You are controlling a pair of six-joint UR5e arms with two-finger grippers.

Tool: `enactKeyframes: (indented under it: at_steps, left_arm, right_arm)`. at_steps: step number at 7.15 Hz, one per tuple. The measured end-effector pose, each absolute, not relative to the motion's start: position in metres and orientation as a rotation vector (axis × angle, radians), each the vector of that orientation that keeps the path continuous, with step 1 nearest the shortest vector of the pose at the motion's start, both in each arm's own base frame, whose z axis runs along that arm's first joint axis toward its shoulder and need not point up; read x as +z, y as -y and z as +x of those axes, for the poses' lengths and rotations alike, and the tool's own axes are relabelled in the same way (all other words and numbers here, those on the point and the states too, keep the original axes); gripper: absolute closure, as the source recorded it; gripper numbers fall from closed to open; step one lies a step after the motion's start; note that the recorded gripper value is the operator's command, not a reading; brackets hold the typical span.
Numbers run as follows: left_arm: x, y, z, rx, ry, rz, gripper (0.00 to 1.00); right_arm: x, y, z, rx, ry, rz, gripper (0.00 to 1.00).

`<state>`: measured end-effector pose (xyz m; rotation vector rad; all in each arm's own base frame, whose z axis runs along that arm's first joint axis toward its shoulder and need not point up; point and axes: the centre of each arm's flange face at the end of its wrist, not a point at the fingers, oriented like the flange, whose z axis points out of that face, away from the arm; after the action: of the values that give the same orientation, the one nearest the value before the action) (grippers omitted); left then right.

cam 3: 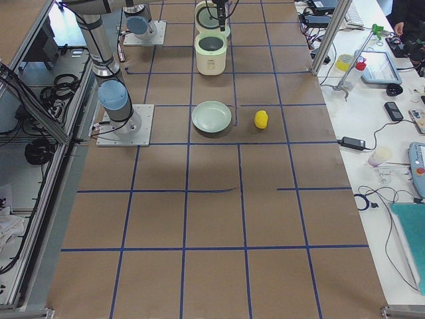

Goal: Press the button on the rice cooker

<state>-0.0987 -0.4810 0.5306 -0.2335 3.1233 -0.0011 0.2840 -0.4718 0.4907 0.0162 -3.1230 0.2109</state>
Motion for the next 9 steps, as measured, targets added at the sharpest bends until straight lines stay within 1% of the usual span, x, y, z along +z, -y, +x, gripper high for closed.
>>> enactKeyframes:
  at_steps: [3,6,9]
  left_arm:
    - [0.531,0.481,-0.099,-0.001,-3.123,-0.233,0.00]
    - [0.530,0.481,-0.099,-0.001,-3.123,-0.234,0.00]
    - [0.530,0.481,-0.099,-0.001,-3.123,-0.233,0.00]
  right_arm:
    - [0.509,0.511,0.206,0.227,3.108,0.058,0.00]
    - [0.525,0.524,0.164,0.214,3.086,0.166,0.00]
    - [0.532,0.531,0.138,0.222,3.081,0.200,0.00]
